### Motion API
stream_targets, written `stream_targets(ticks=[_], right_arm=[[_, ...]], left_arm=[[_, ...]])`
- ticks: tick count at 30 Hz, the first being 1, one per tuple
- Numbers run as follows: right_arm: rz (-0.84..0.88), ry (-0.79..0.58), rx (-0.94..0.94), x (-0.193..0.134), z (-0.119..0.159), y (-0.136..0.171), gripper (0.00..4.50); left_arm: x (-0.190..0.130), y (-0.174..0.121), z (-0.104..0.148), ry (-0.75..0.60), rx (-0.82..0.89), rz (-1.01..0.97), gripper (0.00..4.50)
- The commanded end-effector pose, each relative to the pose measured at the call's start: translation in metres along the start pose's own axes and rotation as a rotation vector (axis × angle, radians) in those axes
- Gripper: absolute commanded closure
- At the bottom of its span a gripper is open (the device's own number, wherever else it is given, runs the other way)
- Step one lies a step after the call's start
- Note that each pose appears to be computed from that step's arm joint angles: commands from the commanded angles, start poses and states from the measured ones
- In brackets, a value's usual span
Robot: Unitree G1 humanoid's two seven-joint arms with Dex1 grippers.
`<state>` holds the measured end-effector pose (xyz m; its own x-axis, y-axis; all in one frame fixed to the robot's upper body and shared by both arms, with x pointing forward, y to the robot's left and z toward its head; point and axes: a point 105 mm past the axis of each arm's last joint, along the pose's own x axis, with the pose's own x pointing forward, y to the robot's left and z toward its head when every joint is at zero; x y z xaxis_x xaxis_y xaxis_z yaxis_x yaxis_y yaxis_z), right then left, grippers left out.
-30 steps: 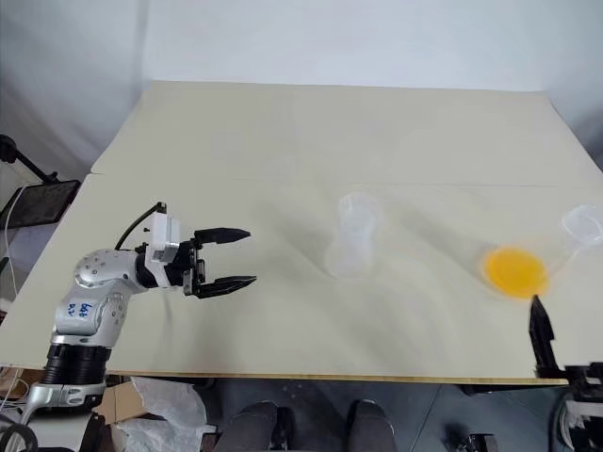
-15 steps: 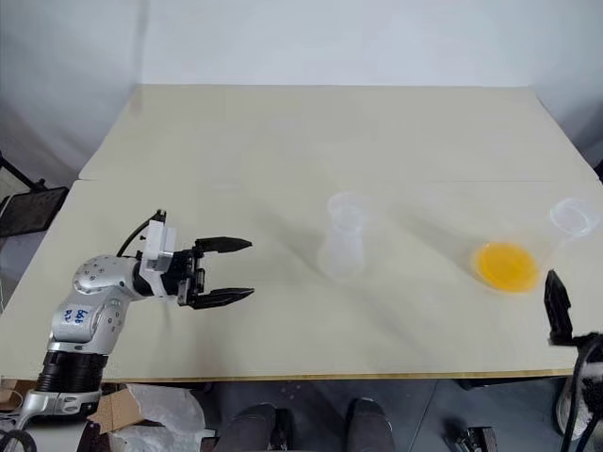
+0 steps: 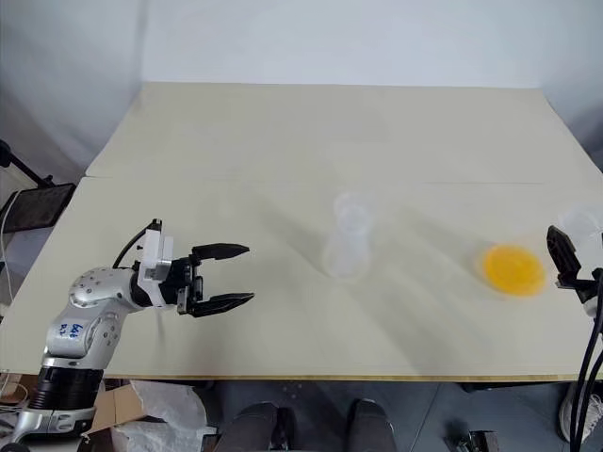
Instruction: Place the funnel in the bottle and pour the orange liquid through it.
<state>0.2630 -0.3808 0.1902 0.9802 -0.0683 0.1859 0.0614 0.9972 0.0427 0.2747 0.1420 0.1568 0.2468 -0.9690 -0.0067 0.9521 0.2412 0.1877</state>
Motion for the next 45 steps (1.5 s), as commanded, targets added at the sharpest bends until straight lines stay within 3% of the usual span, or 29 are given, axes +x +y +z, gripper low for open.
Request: stream_targets(ticks=[1, 8, 11, 15, 16, 19, 26, 33, 40, 45], right_arm=[[0.055, 0.000, -0.026, 0.008, 0.008, 0.002, 0.00], [0.094, -0.009, -0.041, 0.019, 0.013, -0.002, 0.00], [0.111, -0.024, -0.048, 0.023, 0.016, -0.003, 0.58], [0.145, -0.023, -0.045, 0.025, 0.014, 0.000, 1.92], [0.155, -0.027, -0.045, 0.026, 0.015, 0.001, 2.04], [0.196, -0.065, -0.043, 0.026, 0.019, 0.009, 2.04], [0.376, -0.190, -0.061, 0.040, 0.048, 0.066, 2.04], [0.541, -0.040, -0.282, 0.064, 0.049, 0.145, 2.04], [0.598, -0.155, -0.605, 0.076, 0.054, 0.184, 2.04], [0.617, -0.247, -0.712, 0.078, 0.062, 0.198, 2.04]], left_arm=[[-0.001, -0.002, 0.012, -0.022, 0.038, -0.007, 0.03], [-0.001, 0.001, 0.014, -0.020, 0.049, -0.003, 0.03], [0.000, 0.001, 0.015, -0.021, 0.053, -0.004, 0.00], [0.001, 0.002, 0.015, -0.022, 0.056, -0.004, 0.00], [0.001, 0.002, 0.015, -0.021, 0.058, -0.005, 0.00], [0.001, 0.004, 0.017, -0.023, 0.062, -0.001, 0.00], [0.008, 0.007, 0.020, -0.056, 0.053, 0.015, 0.00], [0.019, 0.009, 0.022, -0.080, 0.049, 0.006, 0.00], [0.031, 0.008, 0.026, -0.109, 0.053, -0.027, 0.00], [0.037, 0.006, 0.028, -0.128, 0.054, -0.037, 0.00]])
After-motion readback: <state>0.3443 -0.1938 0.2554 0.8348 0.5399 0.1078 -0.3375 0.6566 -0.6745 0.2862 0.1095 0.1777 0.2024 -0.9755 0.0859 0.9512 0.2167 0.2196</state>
